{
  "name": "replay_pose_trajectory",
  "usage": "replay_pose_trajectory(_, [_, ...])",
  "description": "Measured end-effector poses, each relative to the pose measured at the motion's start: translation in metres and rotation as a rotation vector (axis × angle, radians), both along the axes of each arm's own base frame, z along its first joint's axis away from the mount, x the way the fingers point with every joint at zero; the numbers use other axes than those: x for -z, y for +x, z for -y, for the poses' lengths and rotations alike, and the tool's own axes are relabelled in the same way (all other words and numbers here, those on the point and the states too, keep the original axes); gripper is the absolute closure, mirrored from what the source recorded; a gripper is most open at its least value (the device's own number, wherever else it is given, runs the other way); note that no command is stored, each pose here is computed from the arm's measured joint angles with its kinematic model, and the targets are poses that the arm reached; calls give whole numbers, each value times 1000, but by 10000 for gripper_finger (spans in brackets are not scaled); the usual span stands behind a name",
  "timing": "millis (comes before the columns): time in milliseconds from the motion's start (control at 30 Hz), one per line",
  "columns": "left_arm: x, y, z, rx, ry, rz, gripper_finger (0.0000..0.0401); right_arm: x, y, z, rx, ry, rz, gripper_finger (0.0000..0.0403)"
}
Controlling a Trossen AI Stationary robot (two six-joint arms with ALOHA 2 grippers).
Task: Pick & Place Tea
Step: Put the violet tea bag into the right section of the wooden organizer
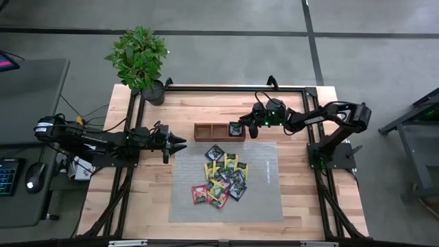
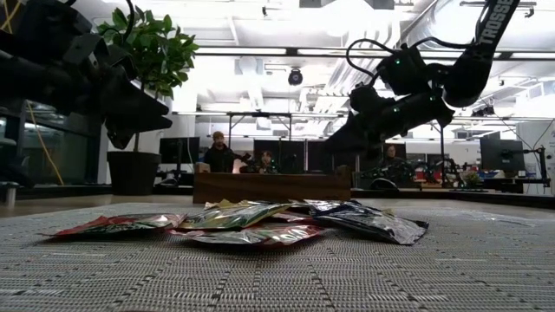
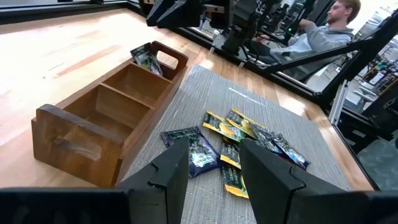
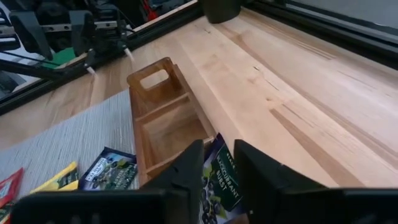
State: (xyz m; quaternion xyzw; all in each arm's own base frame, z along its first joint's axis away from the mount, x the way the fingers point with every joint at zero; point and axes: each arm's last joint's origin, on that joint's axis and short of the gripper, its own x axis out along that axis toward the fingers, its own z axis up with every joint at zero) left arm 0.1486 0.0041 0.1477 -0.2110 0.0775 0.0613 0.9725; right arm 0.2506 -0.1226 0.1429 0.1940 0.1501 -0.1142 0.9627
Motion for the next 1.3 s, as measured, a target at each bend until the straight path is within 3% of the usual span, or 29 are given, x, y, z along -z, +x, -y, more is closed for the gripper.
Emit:
replay_pose_trajectory(200, [0,0,0,1,0,0,261,-10,1,1,11,0,78,266])
replay_pose_trajectory(333, [0,0,0,1,0,-1,261,-28,-2,-2,2,-18,140,259])
replay_pose_trajectory(500, [0,0,0,2,4,-1,261,-49,-8,-23,-99,-28,145,259])
replay_pose_trajectory(633, [0,0,0,1,5,-2,261,-57,-13,-50,-153,7,64,259])
replay_pose_trajectory(967, [1,0,0,-20,-25,-8,261,-45,-28,-133,-208,241,-244,258])
replay_pose_trajectory(1300, [6,-1,1,13,-20,-66,261,-18,-22,-190,-185,376,-337,258])
